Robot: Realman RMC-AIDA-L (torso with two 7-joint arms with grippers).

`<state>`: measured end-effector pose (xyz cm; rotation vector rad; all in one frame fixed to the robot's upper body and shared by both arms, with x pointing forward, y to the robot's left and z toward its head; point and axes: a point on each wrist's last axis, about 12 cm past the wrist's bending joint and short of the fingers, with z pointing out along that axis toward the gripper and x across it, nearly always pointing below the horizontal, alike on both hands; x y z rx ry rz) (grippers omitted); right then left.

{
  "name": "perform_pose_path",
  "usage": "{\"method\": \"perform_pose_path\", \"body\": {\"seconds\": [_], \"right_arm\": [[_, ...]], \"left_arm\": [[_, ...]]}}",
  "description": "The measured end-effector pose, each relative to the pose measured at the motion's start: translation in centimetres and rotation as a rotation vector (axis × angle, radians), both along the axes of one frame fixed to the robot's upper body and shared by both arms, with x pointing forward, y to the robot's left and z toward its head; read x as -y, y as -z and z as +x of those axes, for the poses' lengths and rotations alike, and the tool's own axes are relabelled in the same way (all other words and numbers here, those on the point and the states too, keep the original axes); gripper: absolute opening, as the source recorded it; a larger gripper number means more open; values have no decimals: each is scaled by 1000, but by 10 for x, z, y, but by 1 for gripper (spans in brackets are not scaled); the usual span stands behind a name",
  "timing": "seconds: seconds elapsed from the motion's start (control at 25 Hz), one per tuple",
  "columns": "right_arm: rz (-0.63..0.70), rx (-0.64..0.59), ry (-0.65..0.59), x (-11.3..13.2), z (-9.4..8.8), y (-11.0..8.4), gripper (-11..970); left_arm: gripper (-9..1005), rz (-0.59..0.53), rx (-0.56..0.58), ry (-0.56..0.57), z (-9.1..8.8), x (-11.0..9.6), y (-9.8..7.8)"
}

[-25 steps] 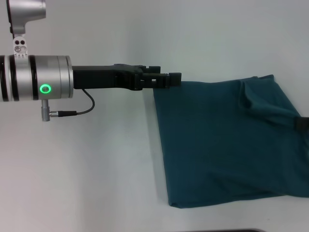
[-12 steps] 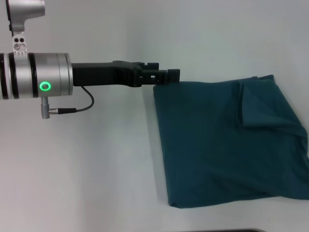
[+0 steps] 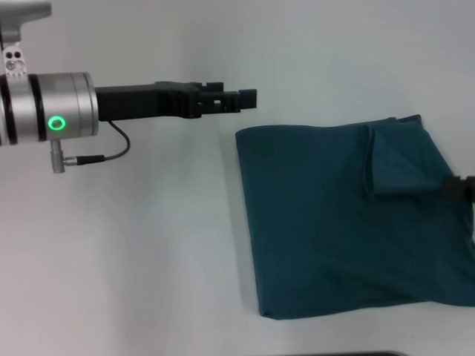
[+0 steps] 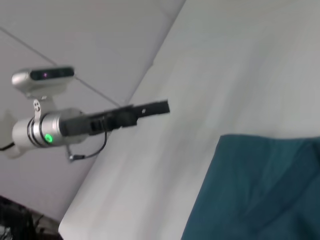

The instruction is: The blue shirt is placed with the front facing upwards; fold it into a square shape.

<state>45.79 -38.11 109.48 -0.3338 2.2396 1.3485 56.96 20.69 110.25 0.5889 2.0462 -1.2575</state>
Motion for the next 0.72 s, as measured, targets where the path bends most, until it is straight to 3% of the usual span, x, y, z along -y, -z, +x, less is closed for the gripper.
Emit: {"method": "perform_pose_path", "body": {"seconds": [0.4,0.72], "right_arm": [[12,-51,-52,-18,0,8,530],[-20,-93,-81,-41,9,23,199]], "left_arm": [[937,5,5,-27,2,-7,-1],[936,2,5,-24,2,-5,0]]}}
